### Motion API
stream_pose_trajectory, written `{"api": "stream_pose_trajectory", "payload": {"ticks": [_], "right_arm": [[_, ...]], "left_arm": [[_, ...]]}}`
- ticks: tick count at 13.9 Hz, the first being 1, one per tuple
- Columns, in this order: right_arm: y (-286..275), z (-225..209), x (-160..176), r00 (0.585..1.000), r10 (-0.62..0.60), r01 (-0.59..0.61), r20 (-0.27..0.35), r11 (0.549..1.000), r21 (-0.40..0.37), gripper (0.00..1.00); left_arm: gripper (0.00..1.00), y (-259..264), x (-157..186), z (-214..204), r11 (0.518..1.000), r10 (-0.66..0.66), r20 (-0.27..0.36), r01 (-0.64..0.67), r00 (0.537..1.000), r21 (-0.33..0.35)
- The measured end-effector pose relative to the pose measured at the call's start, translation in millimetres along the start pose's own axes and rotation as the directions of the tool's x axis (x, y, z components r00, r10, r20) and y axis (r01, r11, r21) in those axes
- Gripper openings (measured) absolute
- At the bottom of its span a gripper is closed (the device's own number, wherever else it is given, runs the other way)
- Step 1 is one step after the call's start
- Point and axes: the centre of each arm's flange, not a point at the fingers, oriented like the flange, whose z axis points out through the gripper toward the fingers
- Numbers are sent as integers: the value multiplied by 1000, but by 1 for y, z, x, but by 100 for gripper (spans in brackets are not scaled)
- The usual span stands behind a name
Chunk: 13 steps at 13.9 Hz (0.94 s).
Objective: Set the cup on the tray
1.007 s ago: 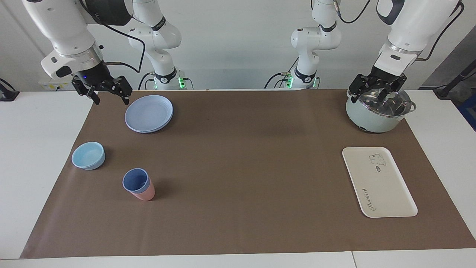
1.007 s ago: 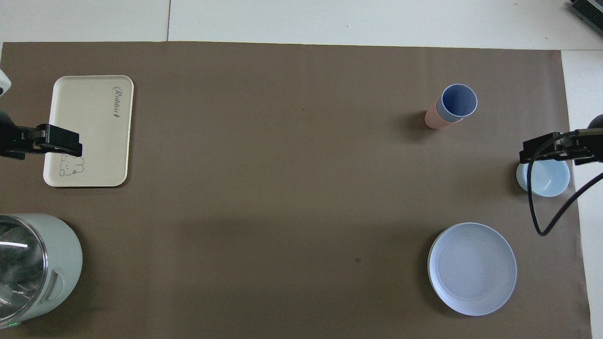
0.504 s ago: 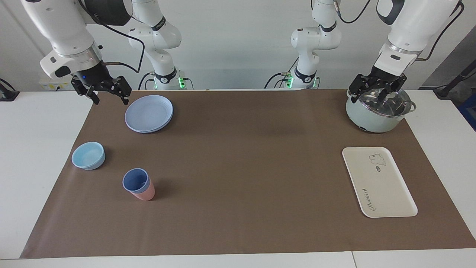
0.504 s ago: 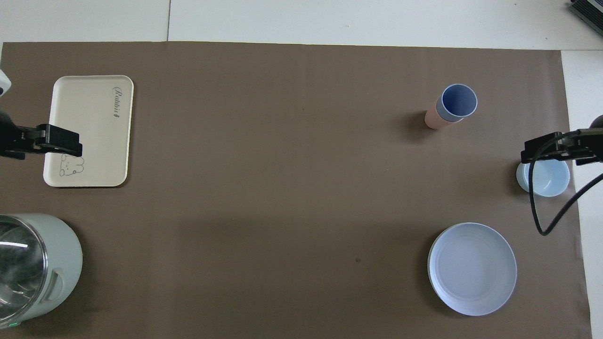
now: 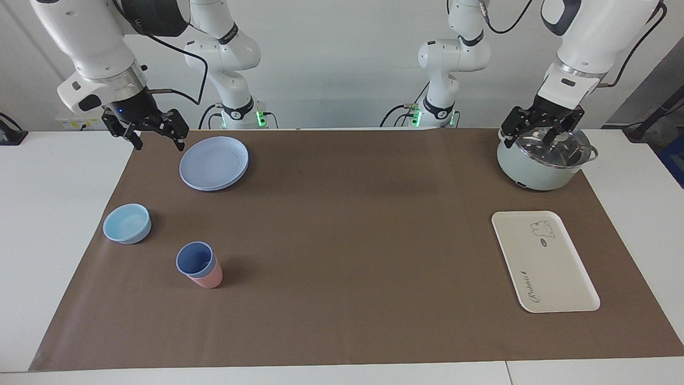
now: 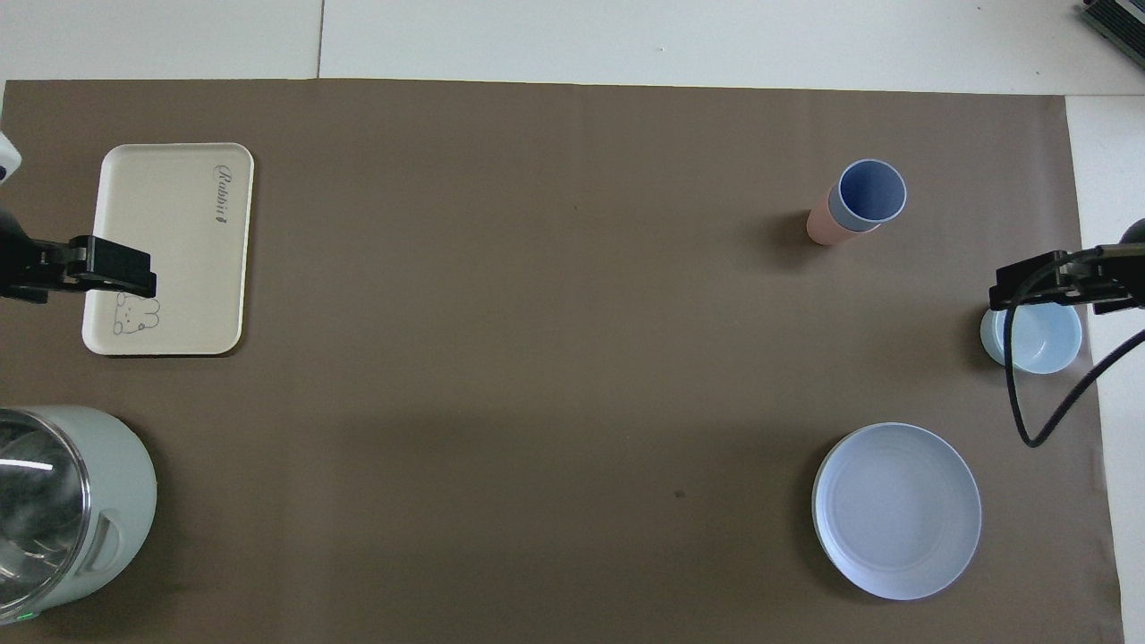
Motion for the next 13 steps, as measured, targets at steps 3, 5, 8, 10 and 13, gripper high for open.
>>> {"api": "stream_pose_trajectory", "payload": {"ticks": [3,5,8,10,13], "right_arm": [[-3,0,0,1000,-5,5,0,1000,0,100],[-4,0,0,1000,-10,10,-4,1000,0,100],[-1,-5,6,992,-112,112,-61,994,-5,100],[13,-7,14,971,-204,202,-122,979,-24,100],[38,6,29,908,-358,351,-216,934,-74,100]], "left_arm": [[100,0,0,0,1000,0,0,0,1000,0],[100,0,0,0,1000,0,0,0,1000,0],[100,0,0,0,1000,0,0,0,1000,0],[100,0,0,0,1000,0,0,0,1000,0],[100,0,0,0,1000,0,0,0,1000,0]]}}
